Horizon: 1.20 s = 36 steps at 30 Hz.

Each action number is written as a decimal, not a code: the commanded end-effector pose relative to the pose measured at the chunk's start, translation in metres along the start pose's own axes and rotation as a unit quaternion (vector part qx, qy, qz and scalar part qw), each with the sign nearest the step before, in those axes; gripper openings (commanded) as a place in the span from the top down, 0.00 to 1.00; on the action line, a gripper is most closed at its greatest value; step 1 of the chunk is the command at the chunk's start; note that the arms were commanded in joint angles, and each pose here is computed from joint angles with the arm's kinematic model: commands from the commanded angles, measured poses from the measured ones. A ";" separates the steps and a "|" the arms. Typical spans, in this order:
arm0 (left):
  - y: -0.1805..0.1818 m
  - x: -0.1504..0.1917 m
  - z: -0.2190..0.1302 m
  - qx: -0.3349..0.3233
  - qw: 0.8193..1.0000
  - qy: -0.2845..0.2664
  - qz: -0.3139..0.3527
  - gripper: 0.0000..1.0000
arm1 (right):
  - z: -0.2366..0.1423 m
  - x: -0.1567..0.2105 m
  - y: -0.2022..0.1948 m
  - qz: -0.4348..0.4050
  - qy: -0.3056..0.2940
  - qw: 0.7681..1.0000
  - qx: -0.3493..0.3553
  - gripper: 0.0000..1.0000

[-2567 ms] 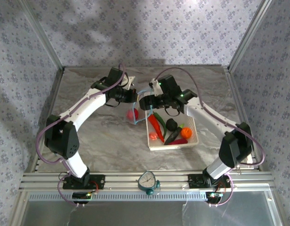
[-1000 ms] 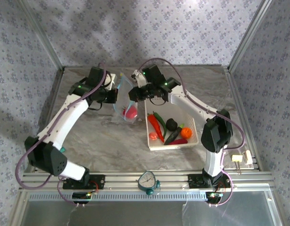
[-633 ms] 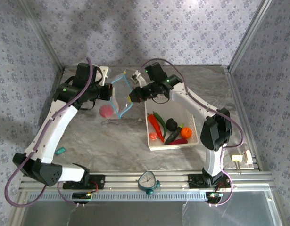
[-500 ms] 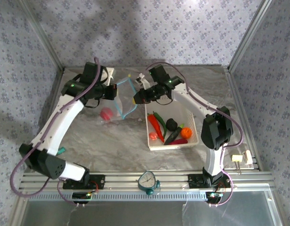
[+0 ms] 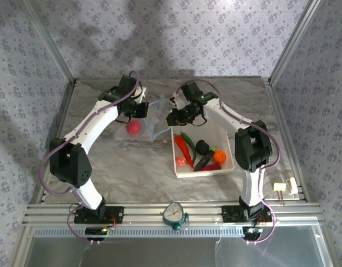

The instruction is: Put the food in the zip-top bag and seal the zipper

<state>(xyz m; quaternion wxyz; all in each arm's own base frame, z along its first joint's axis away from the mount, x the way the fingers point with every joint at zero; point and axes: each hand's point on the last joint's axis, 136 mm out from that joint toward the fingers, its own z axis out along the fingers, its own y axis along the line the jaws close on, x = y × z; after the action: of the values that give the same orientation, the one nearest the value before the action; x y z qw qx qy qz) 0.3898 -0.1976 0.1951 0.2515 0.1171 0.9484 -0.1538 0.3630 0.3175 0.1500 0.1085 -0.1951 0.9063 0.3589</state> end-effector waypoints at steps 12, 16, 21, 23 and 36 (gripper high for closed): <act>-0.019 -0.041 -0.023 0.028 0.997 -0.065 0.015 1.00 | -0.024 0.011 -0.028 0.004 -0.020 0.996 0.082 0.62; -0.021 -0.041 -0.021 0.029 0.997 -0.062 0.019 1.00 | -0.042 0.009 -0.016 -0.007 -0.044 0.996 0.081 0.47; -0.027 -0.039 -0.020 0.029 0.997 -0.058 0.030 1.00 | -0.084 0.016 -0.008 -0.021 -0.089 0.988 0.122 0.38; -0.029 -0.037 -0.018 0.025 0.997 -0.056 0.036 1.00 | -0.100 0.026 -0.023 -0.016 -0.092 0.978 0.189 0.35; -0.030 -0.017 -0.008 0.022 0.998 -0.036 0.043 1.00 | -0.081 0.109 -0.103 0.066 0.013 0.942 0.329 0.30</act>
<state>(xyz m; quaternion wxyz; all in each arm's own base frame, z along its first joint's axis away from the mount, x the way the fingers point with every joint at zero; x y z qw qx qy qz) 0.3926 -0.2258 0.2180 0.2846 0.1499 0.9314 -0.1706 0.3111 0.1737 0.1214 0.1504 -0.1088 0.9796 0.0767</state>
